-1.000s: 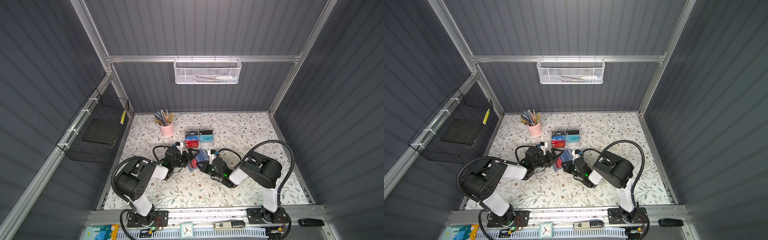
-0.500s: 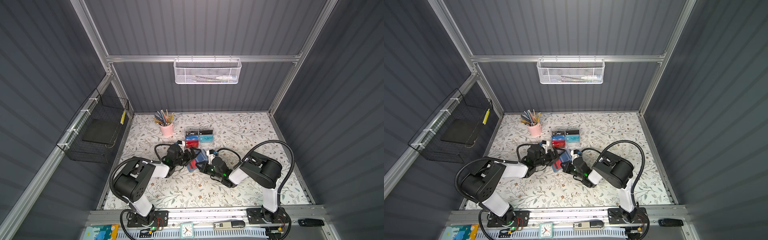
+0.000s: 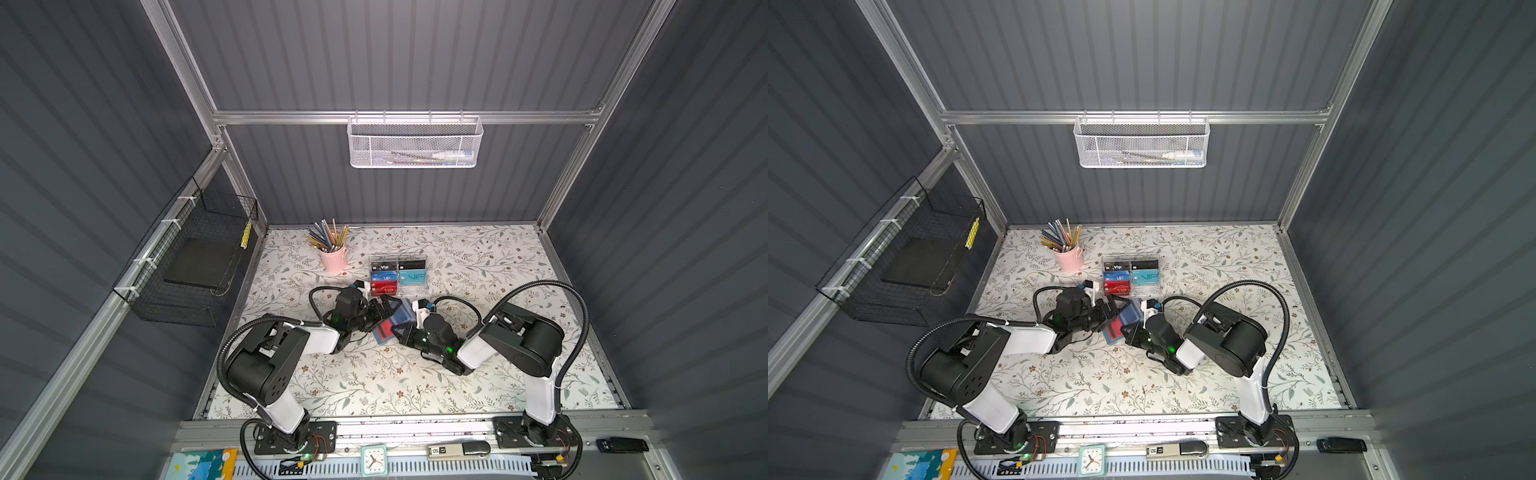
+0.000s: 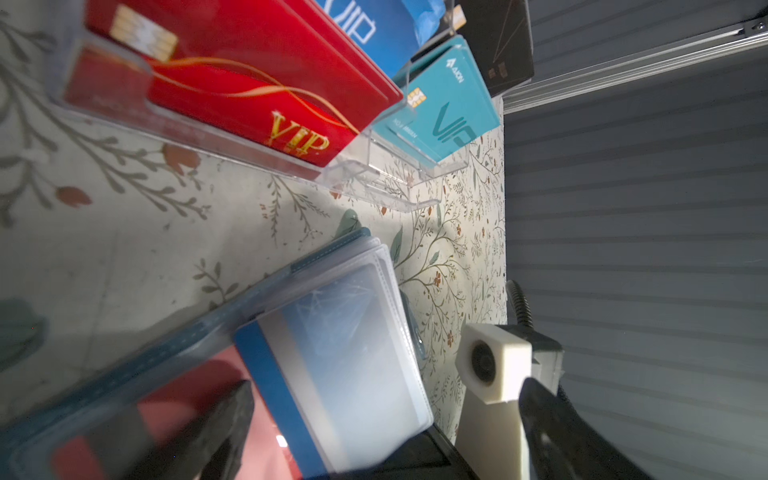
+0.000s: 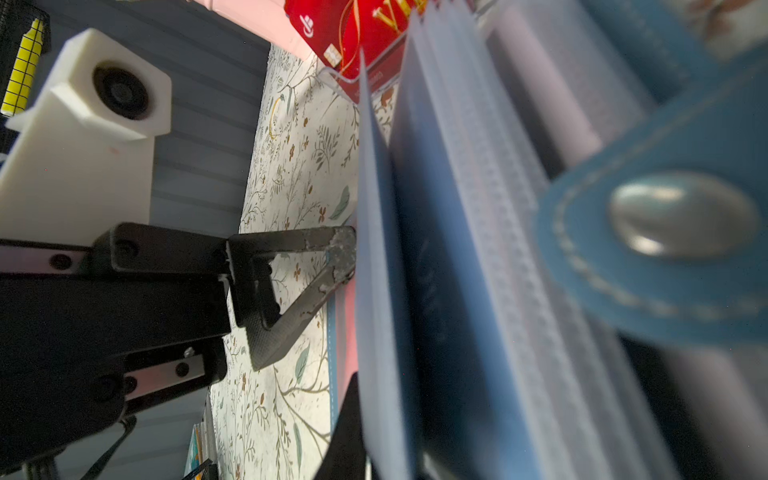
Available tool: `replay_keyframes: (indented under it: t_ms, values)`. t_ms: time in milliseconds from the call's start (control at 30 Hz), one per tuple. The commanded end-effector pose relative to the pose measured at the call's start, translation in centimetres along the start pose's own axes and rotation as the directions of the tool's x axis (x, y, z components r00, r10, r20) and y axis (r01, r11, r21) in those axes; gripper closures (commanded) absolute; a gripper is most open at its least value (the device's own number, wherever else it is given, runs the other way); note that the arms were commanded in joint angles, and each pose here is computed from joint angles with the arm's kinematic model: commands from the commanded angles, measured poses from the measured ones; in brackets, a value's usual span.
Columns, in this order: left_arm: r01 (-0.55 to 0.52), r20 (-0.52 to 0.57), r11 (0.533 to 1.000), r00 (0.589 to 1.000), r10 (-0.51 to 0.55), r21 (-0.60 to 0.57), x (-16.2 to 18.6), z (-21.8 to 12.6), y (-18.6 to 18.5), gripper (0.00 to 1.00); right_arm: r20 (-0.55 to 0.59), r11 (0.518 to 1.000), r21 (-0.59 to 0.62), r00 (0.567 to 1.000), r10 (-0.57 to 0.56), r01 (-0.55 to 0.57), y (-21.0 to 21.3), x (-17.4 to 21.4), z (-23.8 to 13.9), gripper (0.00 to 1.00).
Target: Take the credit cards out of the card holder
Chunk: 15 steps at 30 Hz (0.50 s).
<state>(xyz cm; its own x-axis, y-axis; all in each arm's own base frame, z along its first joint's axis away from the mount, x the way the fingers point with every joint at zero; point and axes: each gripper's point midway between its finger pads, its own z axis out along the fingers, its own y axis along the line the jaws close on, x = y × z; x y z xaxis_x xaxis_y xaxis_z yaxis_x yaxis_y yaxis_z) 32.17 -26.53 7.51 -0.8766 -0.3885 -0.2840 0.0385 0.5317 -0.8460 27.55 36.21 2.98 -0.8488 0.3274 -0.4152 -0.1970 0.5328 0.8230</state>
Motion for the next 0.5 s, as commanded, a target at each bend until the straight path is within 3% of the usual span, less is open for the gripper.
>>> replay_keyframes:
  t_ms: [0,467]
  values:
    - [0.016,-0.038,0.998,0.999,-0.018,-0.057,1.1,0.5,1.6,0.0,-0.064,0.999,0.052,0.998,-0.011,0.014,-1.8,1.9,0.2,0.94]
    - [0.015,-0.036,1.0,0.999,-0.016,-0.021,0.6,1.8,0.2,0.0,-0.071,0.998,0.057,0.997,-0.011,0.015,-2.0,2.0,0.4,0.95]
